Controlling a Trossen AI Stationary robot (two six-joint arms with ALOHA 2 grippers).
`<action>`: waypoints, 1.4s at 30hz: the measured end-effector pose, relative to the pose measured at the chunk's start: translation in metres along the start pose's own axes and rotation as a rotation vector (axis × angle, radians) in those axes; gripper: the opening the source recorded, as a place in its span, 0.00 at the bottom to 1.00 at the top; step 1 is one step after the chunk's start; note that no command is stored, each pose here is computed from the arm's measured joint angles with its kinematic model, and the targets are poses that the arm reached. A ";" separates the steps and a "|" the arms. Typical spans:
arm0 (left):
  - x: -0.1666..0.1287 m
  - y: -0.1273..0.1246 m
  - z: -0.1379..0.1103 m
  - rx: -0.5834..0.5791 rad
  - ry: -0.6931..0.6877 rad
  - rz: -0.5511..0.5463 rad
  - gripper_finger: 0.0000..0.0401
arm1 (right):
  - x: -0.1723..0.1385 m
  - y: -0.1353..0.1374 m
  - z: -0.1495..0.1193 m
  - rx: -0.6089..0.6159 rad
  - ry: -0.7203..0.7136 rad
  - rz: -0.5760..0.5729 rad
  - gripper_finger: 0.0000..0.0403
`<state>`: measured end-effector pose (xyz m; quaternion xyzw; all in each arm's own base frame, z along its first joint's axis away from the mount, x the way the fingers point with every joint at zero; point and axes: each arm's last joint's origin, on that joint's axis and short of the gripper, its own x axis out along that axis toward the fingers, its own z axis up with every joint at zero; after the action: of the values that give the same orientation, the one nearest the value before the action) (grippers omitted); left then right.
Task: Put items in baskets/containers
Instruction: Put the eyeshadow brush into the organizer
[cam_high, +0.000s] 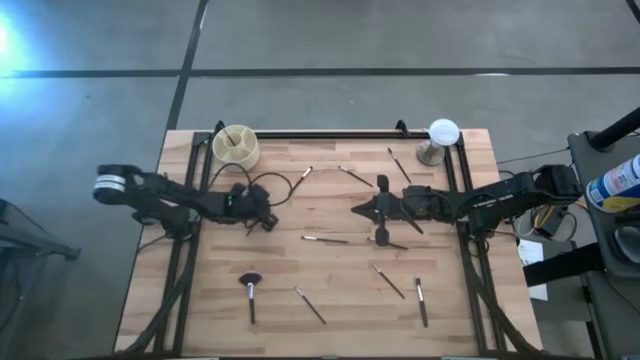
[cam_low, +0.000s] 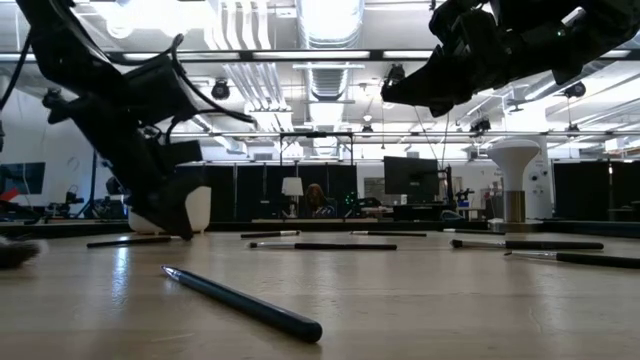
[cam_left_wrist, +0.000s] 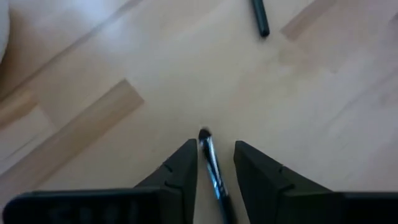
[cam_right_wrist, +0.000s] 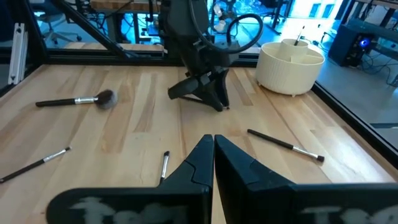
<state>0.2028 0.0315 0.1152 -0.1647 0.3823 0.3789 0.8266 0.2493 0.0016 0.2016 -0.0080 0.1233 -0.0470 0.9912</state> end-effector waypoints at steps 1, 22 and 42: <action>0.001 0.000 0.000 0.001 -0.002 0.000 0.24 | 0.000 0.000 0.000 0.000 0.000 0.000 0.02; -0.011 0.007 0.015 0.034 -0.083 0.019 0.00 | 0.000 0.000 0.005 -0.078 -0.037 -0.001 0.02; -0.075 0.043 0.054 -0.213 -0.947 -0.046 0.00 | 0.000 0.001 0.004 -0.034 -0.029 0.003 0.02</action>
<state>0.1658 0.0525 0.2077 -0.0665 -0.0804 0.4307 0.8964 0.2503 0.0021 0.2051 -0.0255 0.1099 -0.0433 0.9927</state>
